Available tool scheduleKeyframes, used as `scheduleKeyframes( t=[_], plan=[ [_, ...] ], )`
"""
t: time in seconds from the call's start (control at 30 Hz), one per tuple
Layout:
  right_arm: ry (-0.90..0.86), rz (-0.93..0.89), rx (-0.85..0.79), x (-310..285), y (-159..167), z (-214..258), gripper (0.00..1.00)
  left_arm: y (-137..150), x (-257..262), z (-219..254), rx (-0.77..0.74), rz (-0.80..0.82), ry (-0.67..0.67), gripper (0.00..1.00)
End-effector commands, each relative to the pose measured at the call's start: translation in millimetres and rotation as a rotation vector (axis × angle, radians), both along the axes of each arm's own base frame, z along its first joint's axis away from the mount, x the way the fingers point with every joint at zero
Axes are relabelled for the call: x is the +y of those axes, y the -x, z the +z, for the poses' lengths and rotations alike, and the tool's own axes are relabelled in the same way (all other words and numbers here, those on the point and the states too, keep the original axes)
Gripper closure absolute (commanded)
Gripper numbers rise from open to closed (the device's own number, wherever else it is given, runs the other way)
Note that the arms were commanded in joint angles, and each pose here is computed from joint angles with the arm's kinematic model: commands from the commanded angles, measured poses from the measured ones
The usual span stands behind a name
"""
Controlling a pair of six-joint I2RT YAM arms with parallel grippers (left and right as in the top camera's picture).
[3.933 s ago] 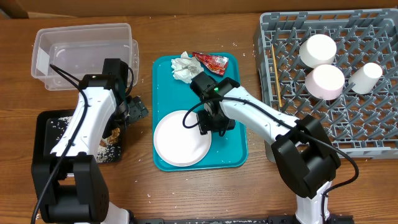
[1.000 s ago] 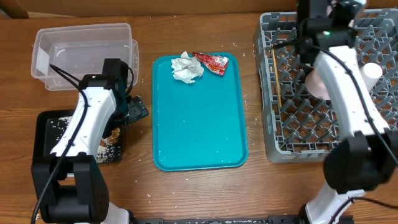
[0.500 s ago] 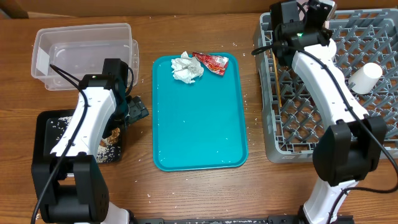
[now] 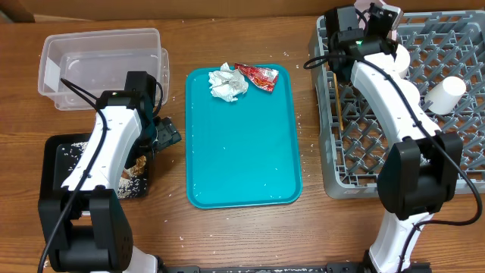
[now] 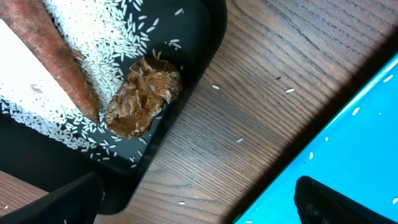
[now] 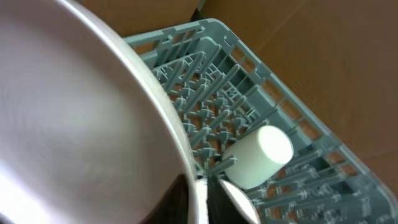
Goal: Sort waste into correct bins and load items into the dishwasher
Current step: 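Carry the white plate right and stand it in the rack, then release the plate and withdraw the right gripper to the rack's right side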
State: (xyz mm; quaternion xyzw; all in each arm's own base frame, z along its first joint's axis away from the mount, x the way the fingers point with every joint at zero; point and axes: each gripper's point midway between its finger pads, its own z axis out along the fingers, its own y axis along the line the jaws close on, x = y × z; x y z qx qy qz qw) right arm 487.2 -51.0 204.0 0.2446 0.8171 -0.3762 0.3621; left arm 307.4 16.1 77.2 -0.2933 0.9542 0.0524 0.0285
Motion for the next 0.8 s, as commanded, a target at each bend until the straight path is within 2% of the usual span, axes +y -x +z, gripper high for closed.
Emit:
scheduleKeyframes(
  t=[0.0, 0.03, 0.2, 0.27, 0.33, 0.4, 0.5, 0.53, 0.57, 0.77],
  plan=[
    [0.017, 0.010, -0.006, 9, 2, 5, 0.58, 0, 2, -3, 0.006, 0.018, -0.013, 0.00],
    [0.018, 0.019, -0.003, 13, 2, 6, 0.53, 0, 2, -3, 0.006, 0.018, -0.013, 0.00],
    [0.005, 0.069, -0.020, 36, 4, 19, 0.50, 0, 2, -3, 0.006, 0.018, -0.013, 0.00],
    [-0.032, 0.110, -0.044, 50, 6, 34, 0.32, 0, 2, -3, 0.006, 0.018, -0.013, 0.00],
    [-0.086, 0.152, -0.068, 62, 9, 47, 0.25, 0, 2, -3, 0.006, 0.018, -0.013, 0.00],
    [-0.163, 0.204, -0.098, 74, 14, 61, 0.23, 0, 2, -3, 0.006, 0.018, -0.013, 0.00],
    [-0.310, 0.302, -0.140, 94, 22, 82, 0.17, 0, 2, -3, 0.006, 0.018, -0.013, 0.00],
    [-0.373, 0.352, -0.148, 105, 26, 89, 0.11, 0, 2, -3, 0.006, 0.018, -0.013, 0.00],
    [-0.474, 0.431, -0.153, 122, 30, 96, 0.00, 0, 2, -3, 0.006, 0.018, -0.013, 0.00],
    [-0.886, 0.770, -0.099, 205, 56, 114, 0.00, 0, 2, -3, 0.006, 0.018, -0.013, 0.00]
  ],
)
